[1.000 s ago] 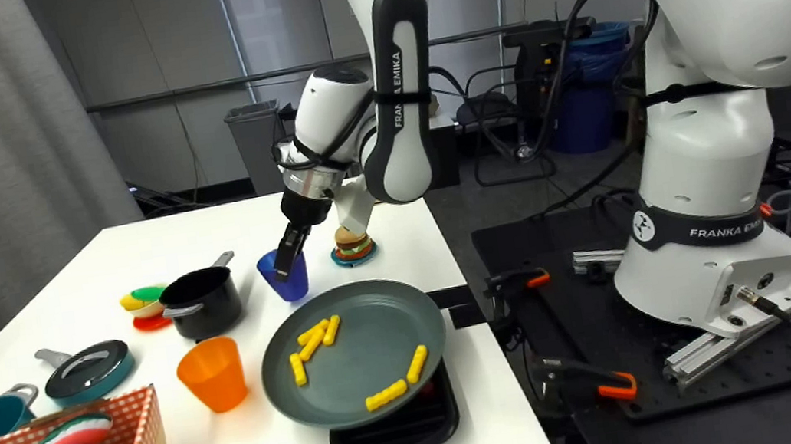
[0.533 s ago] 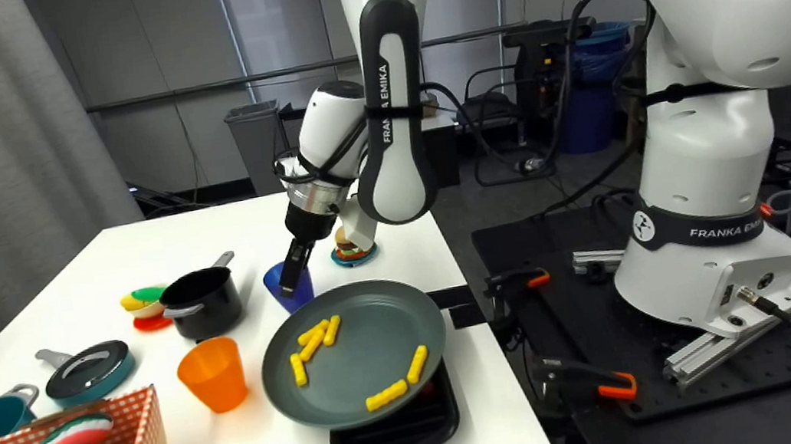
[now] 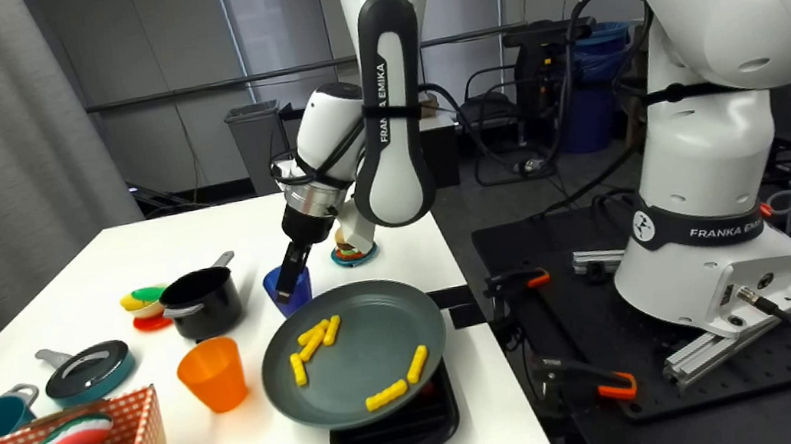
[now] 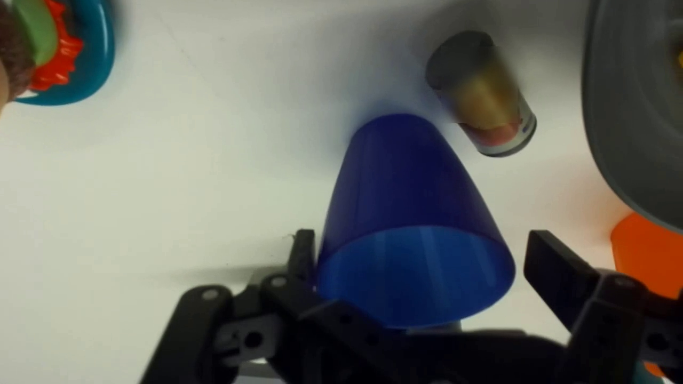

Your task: Pour the contents in the cup on the tray

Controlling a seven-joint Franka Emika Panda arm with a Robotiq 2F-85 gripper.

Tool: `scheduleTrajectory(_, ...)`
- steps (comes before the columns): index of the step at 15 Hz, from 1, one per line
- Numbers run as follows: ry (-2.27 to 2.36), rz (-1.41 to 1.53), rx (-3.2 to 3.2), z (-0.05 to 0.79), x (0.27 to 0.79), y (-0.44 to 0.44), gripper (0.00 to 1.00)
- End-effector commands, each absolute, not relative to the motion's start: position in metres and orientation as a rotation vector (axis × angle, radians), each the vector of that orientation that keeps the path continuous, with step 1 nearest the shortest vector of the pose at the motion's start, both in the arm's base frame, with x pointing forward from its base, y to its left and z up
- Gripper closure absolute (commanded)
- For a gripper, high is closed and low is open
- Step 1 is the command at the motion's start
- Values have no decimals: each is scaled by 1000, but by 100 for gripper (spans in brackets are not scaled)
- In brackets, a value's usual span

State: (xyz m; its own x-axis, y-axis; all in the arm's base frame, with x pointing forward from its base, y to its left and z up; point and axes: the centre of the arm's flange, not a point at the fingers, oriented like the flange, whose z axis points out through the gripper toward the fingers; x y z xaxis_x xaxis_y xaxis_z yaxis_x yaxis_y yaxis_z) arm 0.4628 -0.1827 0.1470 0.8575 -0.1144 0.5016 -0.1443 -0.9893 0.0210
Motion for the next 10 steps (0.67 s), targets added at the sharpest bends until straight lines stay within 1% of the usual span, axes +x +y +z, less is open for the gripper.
scheduleTrajectory(1,-161,872,2950,162,459,-181,0)
scheduleTrajectory(10,-27,950,2886,207,463,-172,0)
